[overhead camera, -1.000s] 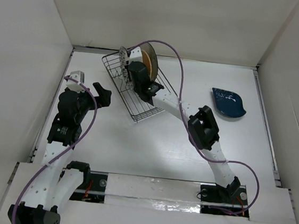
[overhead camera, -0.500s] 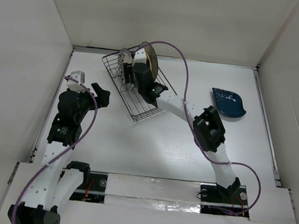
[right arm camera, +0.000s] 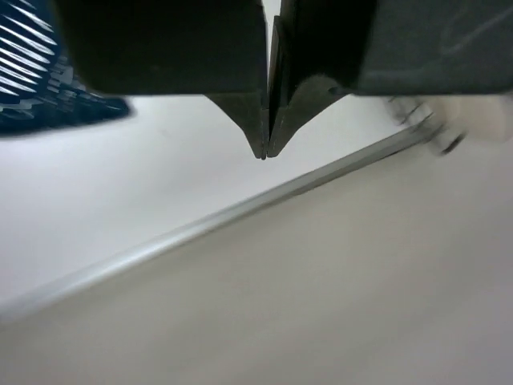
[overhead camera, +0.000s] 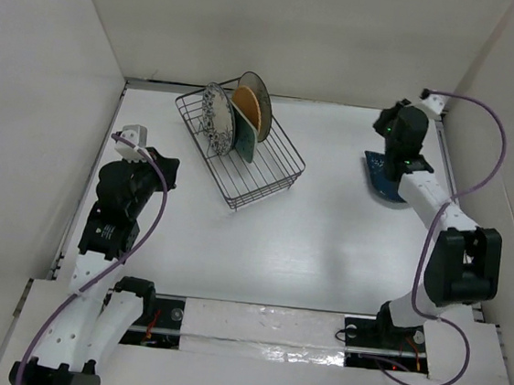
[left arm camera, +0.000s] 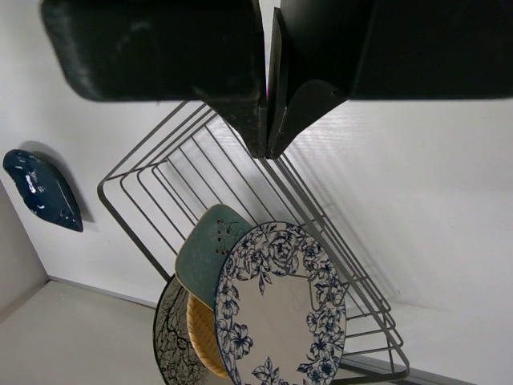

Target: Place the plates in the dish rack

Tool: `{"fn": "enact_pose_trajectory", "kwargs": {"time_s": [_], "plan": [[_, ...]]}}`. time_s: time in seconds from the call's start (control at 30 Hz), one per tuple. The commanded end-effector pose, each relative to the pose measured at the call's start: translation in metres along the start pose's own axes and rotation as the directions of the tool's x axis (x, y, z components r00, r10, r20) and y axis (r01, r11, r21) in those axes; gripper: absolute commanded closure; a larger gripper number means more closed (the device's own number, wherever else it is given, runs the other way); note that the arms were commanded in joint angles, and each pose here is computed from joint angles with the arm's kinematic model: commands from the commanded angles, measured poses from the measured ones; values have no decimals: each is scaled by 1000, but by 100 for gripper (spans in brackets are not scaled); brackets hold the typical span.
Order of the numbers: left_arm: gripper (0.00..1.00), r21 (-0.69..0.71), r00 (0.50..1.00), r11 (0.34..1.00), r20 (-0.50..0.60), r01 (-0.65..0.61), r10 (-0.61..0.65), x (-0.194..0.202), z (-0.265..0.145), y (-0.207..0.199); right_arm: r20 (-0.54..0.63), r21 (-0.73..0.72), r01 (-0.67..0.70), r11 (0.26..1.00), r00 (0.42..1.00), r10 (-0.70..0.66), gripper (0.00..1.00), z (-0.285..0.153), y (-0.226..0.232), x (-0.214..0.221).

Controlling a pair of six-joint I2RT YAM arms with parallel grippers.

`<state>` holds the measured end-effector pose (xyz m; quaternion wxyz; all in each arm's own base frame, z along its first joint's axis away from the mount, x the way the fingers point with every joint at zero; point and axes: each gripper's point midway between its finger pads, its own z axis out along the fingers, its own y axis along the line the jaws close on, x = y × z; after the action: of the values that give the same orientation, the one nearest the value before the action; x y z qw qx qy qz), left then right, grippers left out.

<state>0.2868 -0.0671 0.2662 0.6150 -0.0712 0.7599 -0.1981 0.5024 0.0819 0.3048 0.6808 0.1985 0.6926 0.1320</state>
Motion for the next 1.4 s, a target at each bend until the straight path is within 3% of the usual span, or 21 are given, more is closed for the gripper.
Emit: {"fn": "enact_pose_trajectory", "kwargs": {"time_s": [0.0,0.03,0.07,0.13,0.2,0.33,0.47,0.7,0.8,1.13,1.3,1.37], "plan": [[100,46,998,999,51,-22,20,-13,-3,-12,-54,149,-105,983,992,114,85,22,-88,16],[100,52,998,998,52,-26,23,-13,-4,-15,-82,159,-126,979,987,140,59,29,-104,17],[100,56,998,998,49,-30,27,-12,-4,-17,-137,175,-126,976,979,151,46,41,-123,33],[100,50,998,998,53,-35,33,-13,-6,-17,-154,199,-134,971,974,166,16,58,-151,22],[100,51,998,998,51,-41,38,-12,-7,-18,-245,237,-143,961,948,202,12,67,-184,42],[99,75,997,995,54,-59,55,-11,-11,-27,-240,354,-132,926,944,226,4,70,-238,50],[98,81,996,994,62,-70,65,-12,-15,-31,-303,383,-132,914,917,260,3,65,-266,70],[96,100,994,991,74,-83,76,-12,-22,-38,-410,341,-203,918,846,340,8,47,-265,111],[96,106,994,991,82,-87,79,-14,-24,-40,-420,285,-268,921,828,371,16,38,-248,113],[95,116,992,989,98,-88,77,-17,-28,-43,-531,215,-293,932,766,363,23,-24,-203,156],[95,117,992,989,100,-85,74,-18,-29,-43,-597,207,-258,944,731,330,42,-49,-199,187],[95,120,992,989,99,-85,74,-17,-29,-44,-611,215,-249,944,721,329,55,-52,-204,198]]}}
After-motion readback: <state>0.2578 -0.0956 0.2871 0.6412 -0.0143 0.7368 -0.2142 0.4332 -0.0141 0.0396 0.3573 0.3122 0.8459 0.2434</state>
